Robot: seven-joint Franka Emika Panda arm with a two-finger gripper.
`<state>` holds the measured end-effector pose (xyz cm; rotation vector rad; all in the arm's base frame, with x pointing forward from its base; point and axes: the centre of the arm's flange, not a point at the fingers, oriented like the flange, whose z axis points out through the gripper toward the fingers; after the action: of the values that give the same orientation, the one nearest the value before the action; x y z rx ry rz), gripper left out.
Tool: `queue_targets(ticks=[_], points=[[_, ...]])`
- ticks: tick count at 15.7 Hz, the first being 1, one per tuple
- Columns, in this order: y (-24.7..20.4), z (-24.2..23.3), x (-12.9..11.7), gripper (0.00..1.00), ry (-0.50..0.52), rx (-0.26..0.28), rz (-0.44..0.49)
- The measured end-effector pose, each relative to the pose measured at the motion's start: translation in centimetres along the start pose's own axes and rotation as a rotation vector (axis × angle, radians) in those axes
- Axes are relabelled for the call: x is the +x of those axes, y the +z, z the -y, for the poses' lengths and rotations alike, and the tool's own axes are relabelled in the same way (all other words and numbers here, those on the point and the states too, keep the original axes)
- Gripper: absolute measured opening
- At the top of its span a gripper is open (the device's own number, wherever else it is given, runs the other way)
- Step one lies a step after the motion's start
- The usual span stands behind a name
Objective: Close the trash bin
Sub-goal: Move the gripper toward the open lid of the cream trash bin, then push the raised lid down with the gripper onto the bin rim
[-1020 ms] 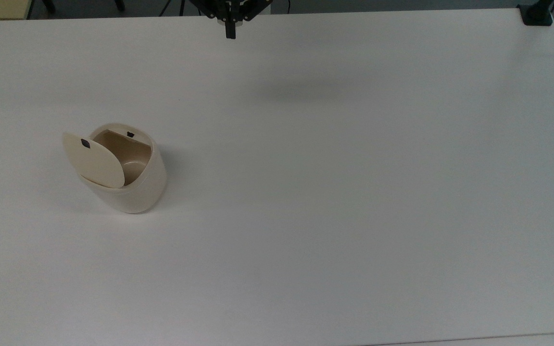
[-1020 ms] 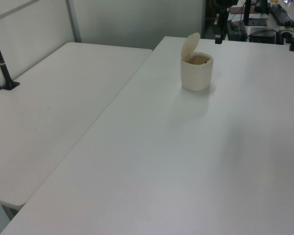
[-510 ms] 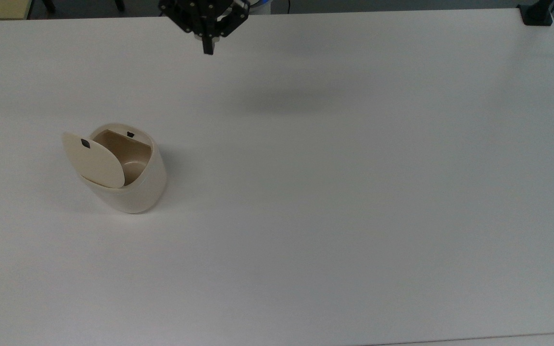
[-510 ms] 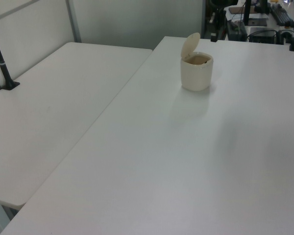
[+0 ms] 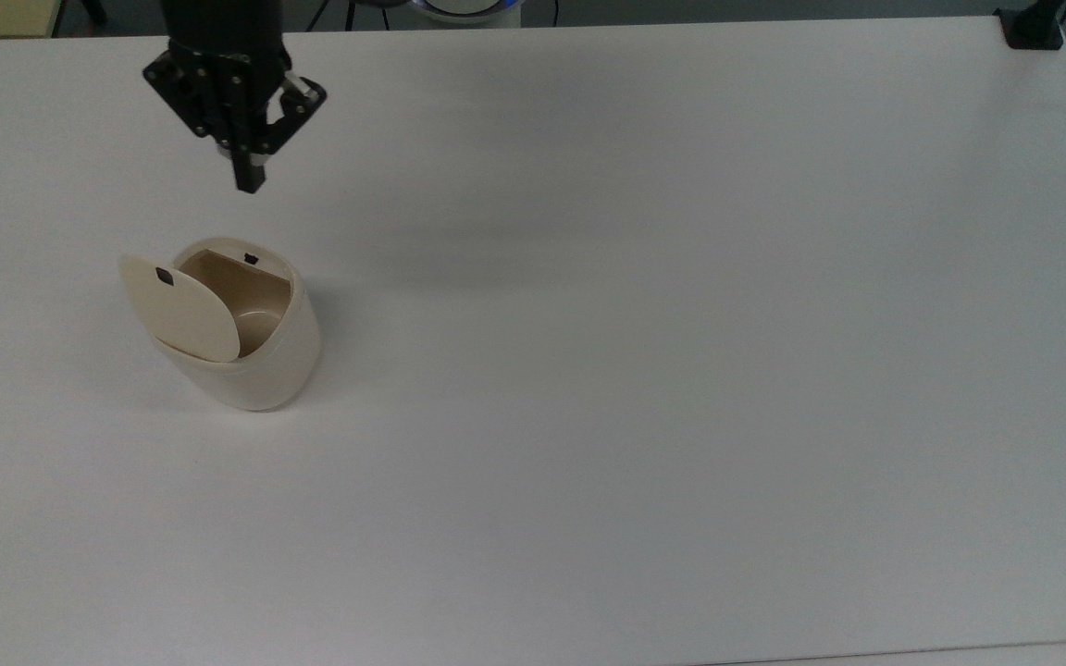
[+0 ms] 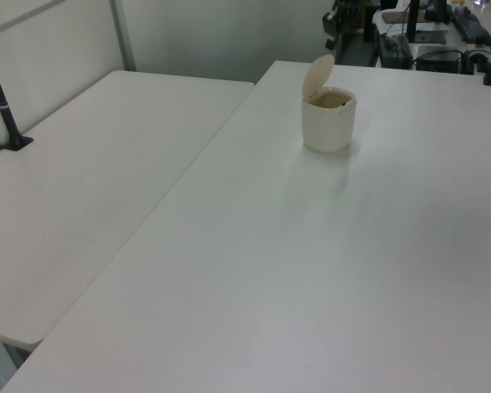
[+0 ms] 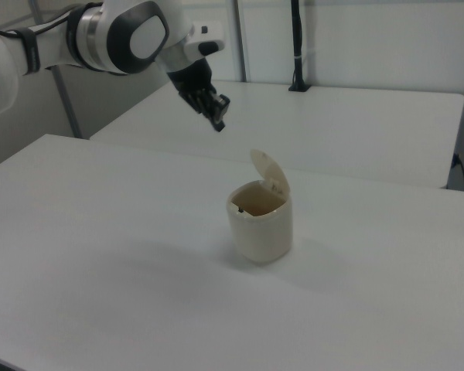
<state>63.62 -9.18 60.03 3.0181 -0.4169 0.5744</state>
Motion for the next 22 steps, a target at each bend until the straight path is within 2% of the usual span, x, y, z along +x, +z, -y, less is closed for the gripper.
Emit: queue_targets(ticks=[4,11,15,22], points=[[-0.4,-3.4,1.9,0.01,0.114,-0.039,-0.14],[5.3,-5.2,3.5,0.01,0.22,-0.068,-0.214],[6.4,-5.3,3.4,0.01,0.23,-0.085,-0.207],[7.8,-5.5,2.2,0.01,0.222,-0.123,-0.075]])
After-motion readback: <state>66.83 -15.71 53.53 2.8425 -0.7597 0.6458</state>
